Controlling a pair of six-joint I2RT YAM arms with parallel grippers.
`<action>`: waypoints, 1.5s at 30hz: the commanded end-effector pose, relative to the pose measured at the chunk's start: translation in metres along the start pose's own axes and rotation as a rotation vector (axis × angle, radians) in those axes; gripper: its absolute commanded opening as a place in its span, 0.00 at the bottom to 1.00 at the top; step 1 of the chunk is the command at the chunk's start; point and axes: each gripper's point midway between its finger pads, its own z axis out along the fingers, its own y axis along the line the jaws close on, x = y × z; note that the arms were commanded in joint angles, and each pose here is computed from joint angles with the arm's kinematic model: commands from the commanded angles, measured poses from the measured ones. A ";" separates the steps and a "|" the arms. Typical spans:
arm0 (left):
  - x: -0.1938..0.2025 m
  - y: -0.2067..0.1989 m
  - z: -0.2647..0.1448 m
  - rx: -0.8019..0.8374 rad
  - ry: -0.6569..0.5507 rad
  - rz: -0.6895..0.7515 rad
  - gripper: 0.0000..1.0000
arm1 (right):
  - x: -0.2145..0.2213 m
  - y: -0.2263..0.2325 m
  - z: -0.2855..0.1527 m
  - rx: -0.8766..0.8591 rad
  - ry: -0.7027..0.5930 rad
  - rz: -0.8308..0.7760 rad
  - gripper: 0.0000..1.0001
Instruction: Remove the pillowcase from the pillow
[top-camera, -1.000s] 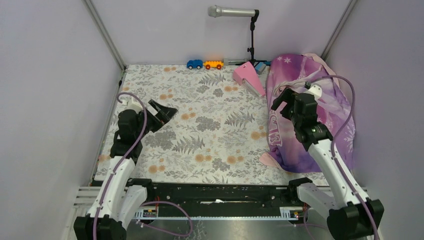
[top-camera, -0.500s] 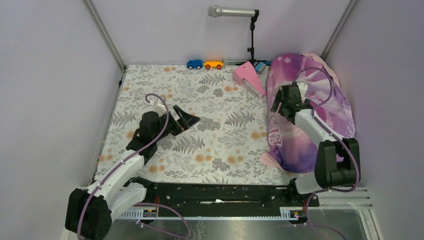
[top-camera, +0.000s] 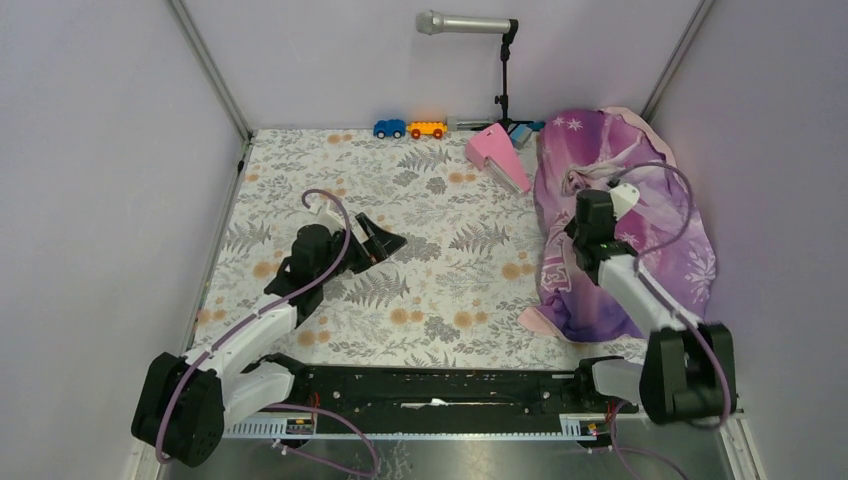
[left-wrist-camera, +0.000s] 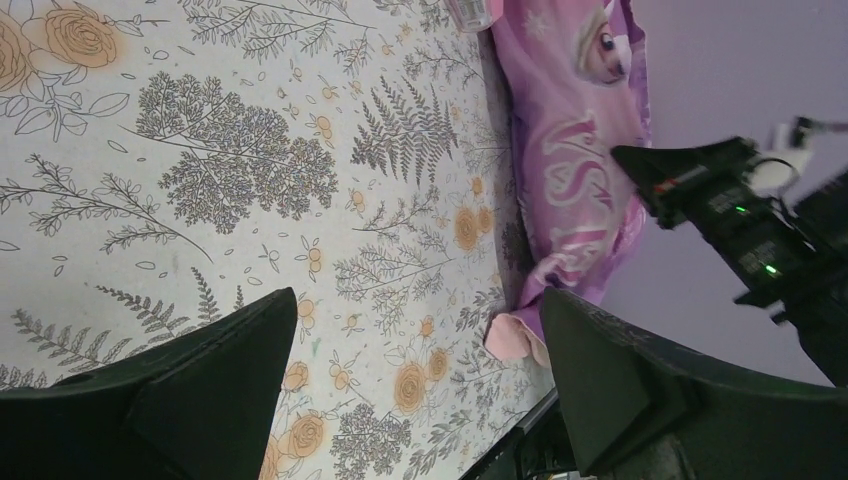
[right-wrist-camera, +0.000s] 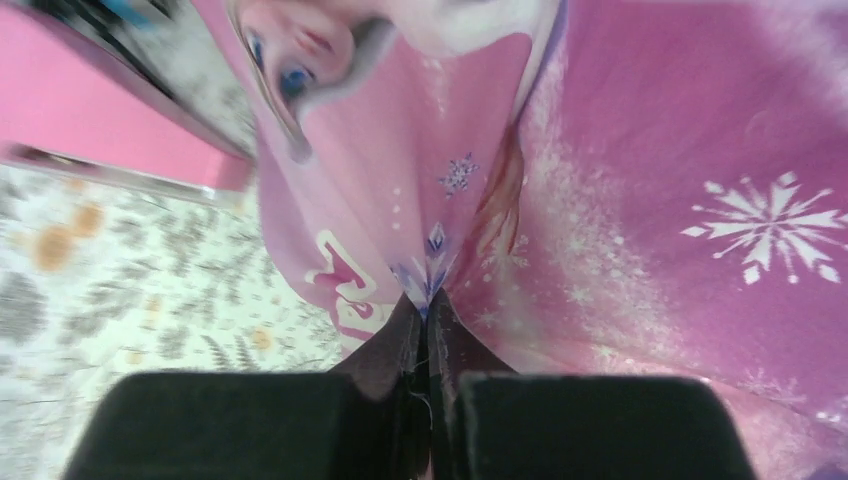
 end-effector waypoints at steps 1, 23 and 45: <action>-0.013 -0.011 0.006 0.049 -0.057 0.035 0.99 | -0.082 0.026 -0.054 -0.176 -0.232 0.162 0.00; -0.062 -0.032 -0.022 -0.015 -0.240 0.113 0.99 | -0.110 0.285 -0.333 -1.392 -0.168 -0.014 0.98; -0.129 0.007 -0.100 -0.441 -0.605 -0.023 0.99 | -0.027 0.173 -0.140 -0.635 0.046 -0.226 1.00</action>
